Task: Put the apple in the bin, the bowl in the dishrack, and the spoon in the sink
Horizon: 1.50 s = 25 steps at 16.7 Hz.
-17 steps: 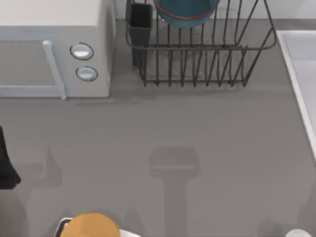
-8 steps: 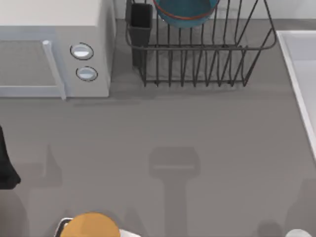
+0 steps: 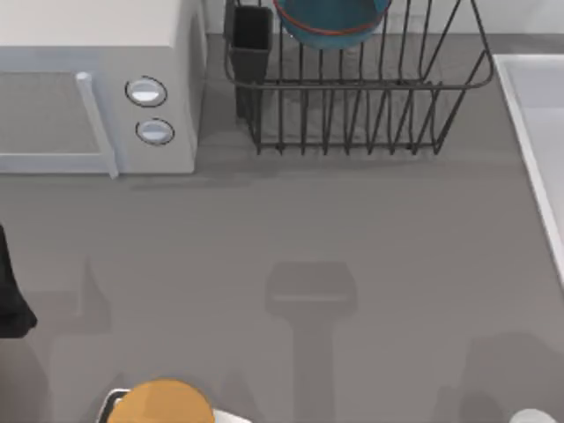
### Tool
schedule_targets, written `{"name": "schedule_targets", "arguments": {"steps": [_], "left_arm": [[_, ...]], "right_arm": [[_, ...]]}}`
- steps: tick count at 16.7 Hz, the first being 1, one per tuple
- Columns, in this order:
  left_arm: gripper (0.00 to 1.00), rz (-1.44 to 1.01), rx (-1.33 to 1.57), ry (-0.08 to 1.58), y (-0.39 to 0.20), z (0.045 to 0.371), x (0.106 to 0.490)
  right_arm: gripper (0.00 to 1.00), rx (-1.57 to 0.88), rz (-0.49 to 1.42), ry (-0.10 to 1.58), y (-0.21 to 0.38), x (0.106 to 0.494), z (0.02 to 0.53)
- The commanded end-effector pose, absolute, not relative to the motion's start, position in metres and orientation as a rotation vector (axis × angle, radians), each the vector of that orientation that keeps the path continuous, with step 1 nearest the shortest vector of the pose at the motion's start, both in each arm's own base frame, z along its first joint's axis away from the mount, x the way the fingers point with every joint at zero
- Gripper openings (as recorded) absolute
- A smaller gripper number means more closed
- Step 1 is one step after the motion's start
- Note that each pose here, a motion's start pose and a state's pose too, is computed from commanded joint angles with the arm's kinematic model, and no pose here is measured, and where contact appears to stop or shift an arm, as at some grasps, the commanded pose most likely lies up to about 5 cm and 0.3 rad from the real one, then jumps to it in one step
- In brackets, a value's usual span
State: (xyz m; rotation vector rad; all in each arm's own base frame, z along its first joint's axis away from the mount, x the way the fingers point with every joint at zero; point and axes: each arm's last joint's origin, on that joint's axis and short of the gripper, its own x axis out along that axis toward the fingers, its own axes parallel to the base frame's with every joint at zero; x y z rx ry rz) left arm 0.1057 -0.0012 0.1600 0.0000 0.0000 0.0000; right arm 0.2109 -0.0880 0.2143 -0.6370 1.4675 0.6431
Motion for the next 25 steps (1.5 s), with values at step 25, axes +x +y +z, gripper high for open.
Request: {"name": "schedule_targets", "arguments": {"steps": [25], "left_arm": [[1.00, 0.000, 0.000, 0.000, -0.001, 0.160, 0.106]], "right_arm": [[0.00, -0.646, 0.674, 1.493, -0.085, 0.477, 0.219]]}}
